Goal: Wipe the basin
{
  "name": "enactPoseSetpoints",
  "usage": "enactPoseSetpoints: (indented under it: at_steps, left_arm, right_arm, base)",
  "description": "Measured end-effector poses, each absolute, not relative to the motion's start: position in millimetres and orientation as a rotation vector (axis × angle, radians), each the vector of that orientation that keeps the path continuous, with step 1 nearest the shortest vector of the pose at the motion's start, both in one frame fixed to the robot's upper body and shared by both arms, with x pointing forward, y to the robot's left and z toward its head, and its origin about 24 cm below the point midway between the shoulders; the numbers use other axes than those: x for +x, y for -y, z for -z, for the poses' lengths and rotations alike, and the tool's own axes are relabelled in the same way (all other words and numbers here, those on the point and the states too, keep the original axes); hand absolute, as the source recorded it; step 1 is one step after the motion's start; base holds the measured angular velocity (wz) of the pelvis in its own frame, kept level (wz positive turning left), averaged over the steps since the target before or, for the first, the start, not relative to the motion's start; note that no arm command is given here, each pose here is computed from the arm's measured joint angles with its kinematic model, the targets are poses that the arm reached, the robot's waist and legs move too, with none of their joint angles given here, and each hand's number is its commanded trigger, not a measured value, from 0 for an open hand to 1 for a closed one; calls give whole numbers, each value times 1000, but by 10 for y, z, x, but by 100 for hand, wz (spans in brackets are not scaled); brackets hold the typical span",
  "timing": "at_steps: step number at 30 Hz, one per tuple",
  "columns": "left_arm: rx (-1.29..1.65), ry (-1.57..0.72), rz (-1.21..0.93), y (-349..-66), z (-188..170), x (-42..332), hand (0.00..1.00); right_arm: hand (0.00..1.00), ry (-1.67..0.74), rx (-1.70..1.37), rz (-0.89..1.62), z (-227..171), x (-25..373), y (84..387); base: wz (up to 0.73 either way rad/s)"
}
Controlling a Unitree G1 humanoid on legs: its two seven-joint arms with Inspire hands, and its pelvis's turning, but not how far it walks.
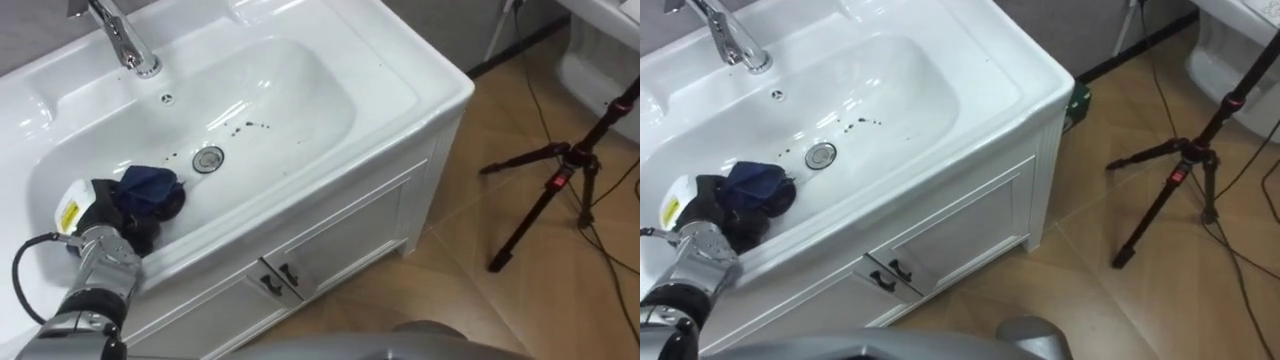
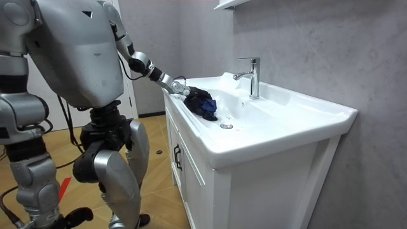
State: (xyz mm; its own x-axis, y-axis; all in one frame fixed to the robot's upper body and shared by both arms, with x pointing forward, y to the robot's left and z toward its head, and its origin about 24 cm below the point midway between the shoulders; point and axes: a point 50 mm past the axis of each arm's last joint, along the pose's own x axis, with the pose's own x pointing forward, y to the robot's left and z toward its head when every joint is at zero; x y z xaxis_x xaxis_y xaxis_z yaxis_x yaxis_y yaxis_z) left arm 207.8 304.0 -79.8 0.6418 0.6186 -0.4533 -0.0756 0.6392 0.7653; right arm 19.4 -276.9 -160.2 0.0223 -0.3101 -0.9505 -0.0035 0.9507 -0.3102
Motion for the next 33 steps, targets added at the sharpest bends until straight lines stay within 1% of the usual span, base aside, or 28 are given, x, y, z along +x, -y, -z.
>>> enactPoseSetpoints:
  at_steps: [4,8,12,14,17,22,27,33]
  left_arm:
    - [644,-760,-532,-3027,671,2354,100]
    - [554,-725,-610,-3015,467,2656,100]
    - [526,-689,-646,-3014,320,2818,100]
    - [512,-636,-667,-3030,172,2950,100]
    - [489,-583,-718,-3101,4,3049,100]
    - [462,-525,-786,-3153,-158,3132,100]
    - [421,-519,-831,-3190,-187,3126,100]
    - [401,-522,-839,-3200,-190,3124,100]
  right_arm:
    - [0,-1468,-326,221,1590,442,2745]
    - [0,-1385,-366,199,1593,671,2622]
    - [0,-1362,-382,158,1620,727,2495]
    - [0,-1352,-412,118,1624,753,2460]
    - [0,-1356,-429,96,1642,739,2397]
    - [0,-1358,-433,131,1647,738,2367]
    - [0,-1374,-432,151,1658,726,2323]
    - [0,-1372,-353,204,1663,733,2290]
  base:
    - [2]
    - [3]
    - [1]
    - [2]
    - [6]
    - [-4]
    - [-10]
    - [-9]
